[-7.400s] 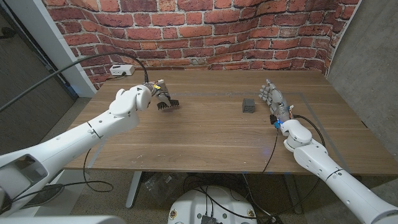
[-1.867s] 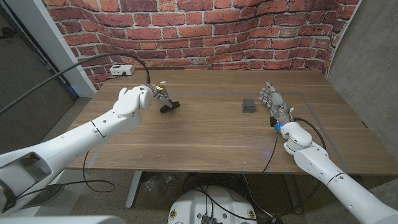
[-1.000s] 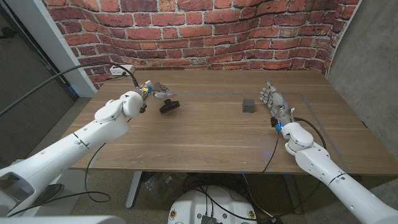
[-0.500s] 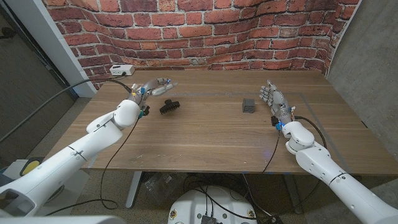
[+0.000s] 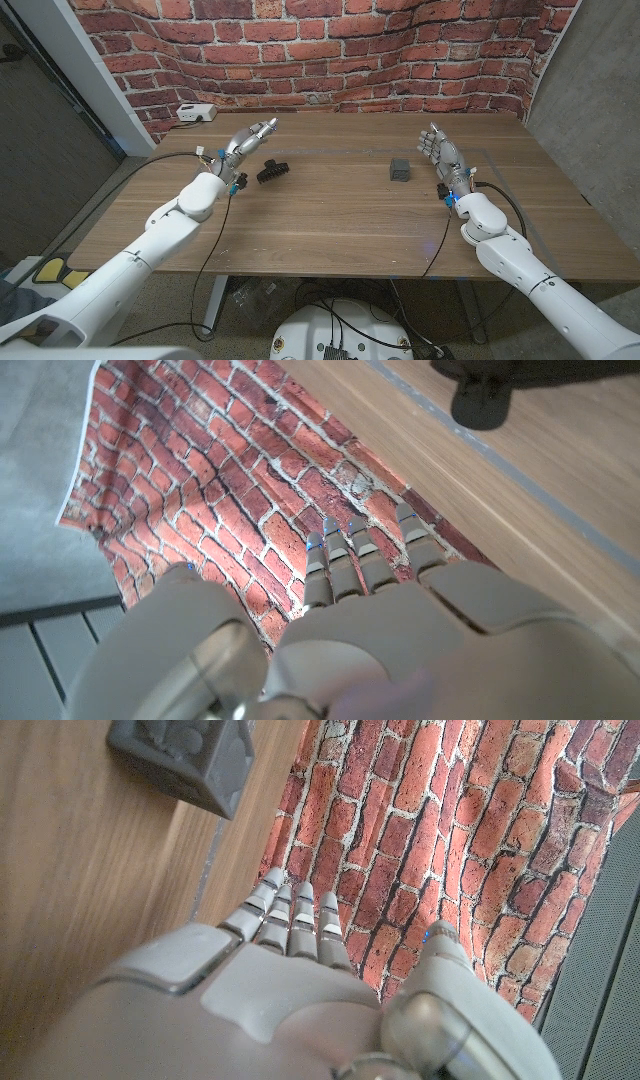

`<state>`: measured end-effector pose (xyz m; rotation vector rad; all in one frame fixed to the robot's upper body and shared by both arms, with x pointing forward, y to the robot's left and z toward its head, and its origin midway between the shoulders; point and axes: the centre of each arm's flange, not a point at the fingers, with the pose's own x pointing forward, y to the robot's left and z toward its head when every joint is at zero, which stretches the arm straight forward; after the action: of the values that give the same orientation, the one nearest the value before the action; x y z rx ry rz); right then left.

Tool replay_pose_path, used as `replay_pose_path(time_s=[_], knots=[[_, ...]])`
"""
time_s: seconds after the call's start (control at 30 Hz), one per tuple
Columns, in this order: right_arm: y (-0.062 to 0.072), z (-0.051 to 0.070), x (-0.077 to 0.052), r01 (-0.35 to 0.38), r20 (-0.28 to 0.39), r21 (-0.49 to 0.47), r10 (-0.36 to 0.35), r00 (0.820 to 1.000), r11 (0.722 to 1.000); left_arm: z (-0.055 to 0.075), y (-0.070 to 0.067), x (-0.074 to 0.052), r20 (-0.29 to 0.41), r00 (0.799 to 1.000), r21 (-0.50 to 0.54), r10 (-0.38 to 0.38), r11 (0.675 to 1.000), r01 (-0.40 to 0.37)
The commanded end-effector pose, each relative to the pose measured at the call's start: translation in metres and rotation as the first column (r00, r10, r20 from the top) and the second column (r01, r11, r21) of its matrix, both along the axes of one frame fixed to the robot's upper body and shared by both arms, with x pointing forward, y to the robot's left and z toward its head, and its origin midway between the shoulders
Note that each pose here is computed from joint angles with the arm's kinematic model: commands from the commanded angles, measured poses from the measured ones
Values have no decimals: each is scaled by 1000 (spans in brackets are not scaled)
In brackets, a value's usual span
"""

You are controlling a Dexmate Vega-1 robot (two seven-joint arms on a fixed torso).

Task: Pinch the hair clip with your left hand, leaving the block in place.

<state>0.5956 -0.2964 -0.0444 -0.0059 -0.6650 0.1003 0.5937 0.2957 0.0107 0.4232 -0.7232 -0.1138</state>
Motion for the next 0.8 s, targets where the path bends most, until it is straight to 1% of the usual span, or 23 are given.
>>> replay_pose_path(time_s=[0.03,0.17,0.23,0.37,0.43,0.6,0.8], knots=[[1,7,-3,-18,85,-26,20,996,999,-12,-2,10,27,968,-229,-248,942,247],[1,10,-5,-28,108,-43,32,994,999,-17,-6,8,46,952,-290,-303,908,303],[1,11,-5,-40,122,-47,46,992,998,-19,-6,8,46,946,-306,-322,897,320],[1,12,-4,-61,128,-62,69,989,996,-23,-5,7,36,949,-313,-314,898,309],[-1,12,-3,-72,116,-80,81,990,994,-27,-5,9,24,945,-324,-328,891,317],[-3,12,-4,-72,97,-77,79,992,994,-32,-10,10,7,945,-334,-327,890,311],[-5,12,-5,-68,91,-78,75,993,995,-34,-15,9,2,943,-324,-334,892,316]])
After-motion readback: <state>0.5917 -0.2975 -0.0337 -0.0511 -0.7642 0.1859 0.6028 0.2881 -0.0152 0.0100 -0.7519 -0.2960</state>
